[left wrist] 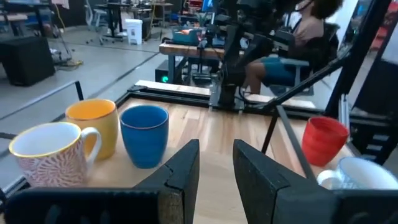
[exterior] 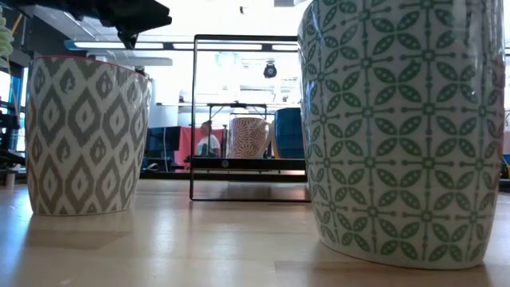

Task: Place coffee mugs
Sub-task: Put the brown cup on the shelf aligned with the other blue cup

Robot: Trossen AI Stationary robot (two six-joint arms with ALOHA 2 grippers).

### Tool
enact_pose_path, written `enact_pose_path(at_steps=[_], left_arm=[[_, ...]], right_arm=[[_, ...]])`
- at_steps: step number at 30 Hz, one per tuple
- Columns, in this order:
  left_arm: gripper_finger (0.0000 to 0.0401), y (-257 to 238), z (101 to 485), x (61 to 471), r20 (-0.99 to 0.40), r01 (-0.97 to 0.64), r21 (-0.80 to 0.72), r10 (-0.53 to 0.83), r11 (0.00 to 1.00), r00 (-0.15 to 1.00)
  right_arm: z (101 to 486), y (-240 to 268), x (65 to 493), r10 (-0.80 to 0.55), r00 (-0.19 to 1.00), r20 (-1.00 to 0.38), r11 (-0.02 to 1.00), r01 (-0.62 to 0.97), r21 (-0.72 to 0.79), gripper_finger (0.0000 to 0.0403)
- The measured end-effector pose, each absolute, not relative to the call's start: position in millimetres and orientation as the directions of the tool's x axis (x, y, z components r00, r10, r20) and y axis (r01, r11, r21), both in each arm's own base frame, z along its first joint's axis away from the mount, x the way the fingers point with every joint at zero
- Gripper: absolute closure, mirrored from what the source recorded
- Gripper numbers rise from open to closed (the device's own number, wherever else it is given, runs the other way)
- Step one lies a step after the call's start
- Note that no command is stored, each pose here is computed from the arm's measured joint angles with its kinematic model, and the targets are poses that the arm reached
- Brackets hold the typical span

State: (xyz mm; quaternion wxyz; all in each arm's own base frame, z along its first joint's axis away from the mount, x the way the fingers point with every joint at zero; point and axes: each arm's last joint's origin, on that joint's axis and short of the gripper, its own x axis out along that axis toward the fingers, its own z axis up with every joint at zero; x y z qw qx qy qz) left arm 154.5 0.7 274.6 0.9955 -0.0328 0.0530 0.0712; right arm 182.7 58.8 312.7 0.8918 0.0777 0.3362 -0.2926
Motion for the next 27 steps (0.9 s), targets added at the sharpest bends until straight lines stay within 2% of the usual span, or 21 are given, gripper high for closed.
enact_pose_path(at_steps=[5,11,16,20,24,27], left_arm=[[0.0312,2.8,272.1,153.8,-0.134,-0.221,-0.114,0.205,0.969,0.969],[0.0284,3.0,253.0,150.2,-0.326,-0.293,-0.224,0.212,0.93,0.921],[0.0258,2.4,249.4,151.8,-0.405,-0.325,-0.282,0.195,0.903,0.893],[0.0246,2.4,258.9,153.8,-0.537,-0.362,-0.224,0.196,0.905,0.821],[0.0244,2.1,259.8,159.3,-0.708,-0.399,-0.135,0.194,0.907,0.68],[0.0244,1.9,257.3,166.1,-0.779,-0.412,-0.087,0.196,0.907,0.595]], right_arm=[[305.2,48.7,181.4,-0.482,0.589,-0.649,0.79,0.613,-0.031,0.0261],[302.1,41.5,180.7,-0.492,0.548,-0.676,0.772,0.633,-0.049,0.0261],[301.9,36.9,181.3,-0.507,0.533,-0.677,0.759,0.648,-0.059,0.0261],[300.7,34.1,180.2,-0.505,0.512,-0.695,0.759,0.646,-0.076,0.026],[299.6,33.0,179.2,-0.492,0.498,-0.714,0.766,0.638,-0.083,0.026],[299.0,32.7,178.0,-0.494,0.487,-0.72,0.766,0.636,-0.095,0.026]])
